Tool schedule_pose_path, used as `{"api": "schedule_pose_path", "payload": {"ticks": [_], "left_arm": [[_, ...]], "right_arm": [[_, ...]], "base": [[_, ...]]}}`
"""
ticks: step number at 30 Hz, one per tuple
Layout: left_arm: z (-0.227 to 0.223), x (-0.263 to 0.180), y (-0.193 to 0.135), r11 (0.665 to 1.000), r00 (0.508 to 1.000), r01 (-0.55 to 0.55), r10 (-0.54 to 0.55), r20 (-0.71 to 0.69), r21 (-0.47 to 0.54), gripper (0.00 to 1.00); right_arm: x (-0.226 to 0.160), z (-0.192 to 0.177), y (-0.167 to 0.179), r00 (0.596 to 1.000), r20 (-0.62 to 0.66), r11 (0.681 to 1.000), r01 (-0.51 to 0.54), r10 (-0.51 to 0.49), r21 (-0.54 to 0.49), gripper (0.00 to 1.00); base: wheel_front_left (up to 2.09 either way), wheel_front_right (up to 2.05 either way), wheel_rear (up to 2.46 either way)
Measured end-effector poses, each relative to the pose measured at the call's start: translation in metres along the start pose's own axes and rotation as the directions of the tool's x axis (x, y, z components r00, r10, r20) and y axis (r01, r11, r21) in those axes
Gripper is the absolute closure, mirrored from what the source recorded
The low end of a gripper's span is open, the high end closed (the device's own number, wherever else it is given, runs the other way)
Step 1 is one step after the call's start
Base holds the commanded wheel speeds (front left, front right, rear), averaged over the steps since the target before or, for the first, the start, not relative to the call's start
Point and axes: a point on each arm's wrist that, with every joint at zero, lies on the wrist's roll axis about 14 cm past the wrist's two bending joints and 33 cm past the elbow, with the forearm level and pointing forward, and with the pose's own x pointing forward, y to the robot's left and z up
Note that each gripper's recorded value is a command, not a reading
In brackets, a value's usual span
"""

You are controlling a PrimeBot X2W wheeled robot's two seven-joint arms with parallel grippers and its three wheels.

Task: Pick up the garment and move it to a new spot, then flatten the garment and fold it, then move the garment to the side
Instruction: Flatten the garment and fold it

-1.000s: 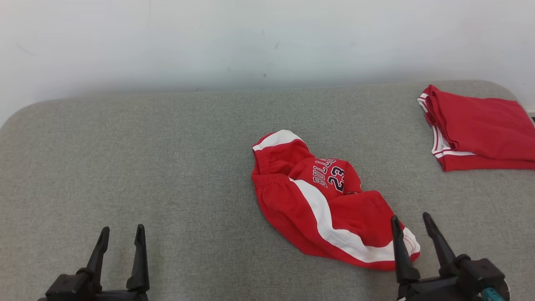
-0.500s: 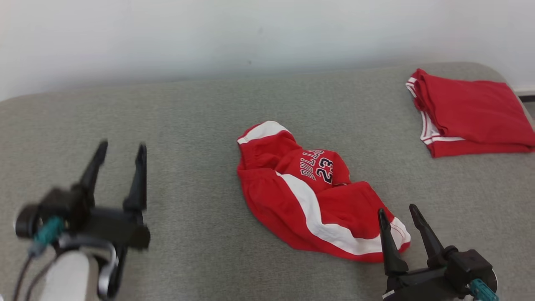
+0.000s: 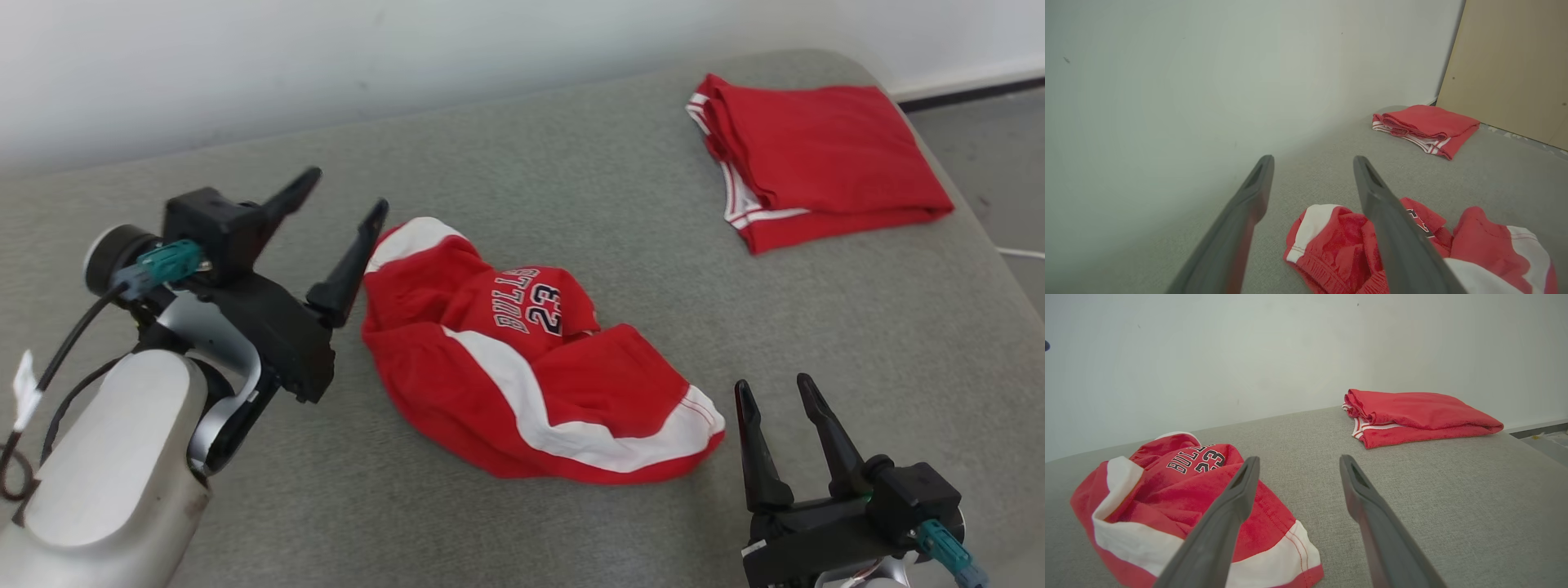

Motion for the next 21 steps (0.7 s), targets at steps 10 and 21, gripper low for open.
{"api": "schedule_pose_path", "payload": {"ticks": [10,21], "left_arm": [[-0.089,0.013,-0.064,0.955,0.886,0.283,-0.294,-0.358,-0.082,0.00],[-0.162,-0.012,-0.074,0.918,0.684,0.371,-0.371,-0.629,-0.138,0.59]], "right_arm": [[-0.005,-0.002,-0.029,0.996,-0.014,0.996,0.092,-0.092,-0.010,0.00],[-0.012,-0.004,-0.049,0.987,-0.026,0.988,0.155,-0.156,-0.022,0.00]], "base": [[0.00,0.00,0.00],[0.00,0.00,0.00]]}}
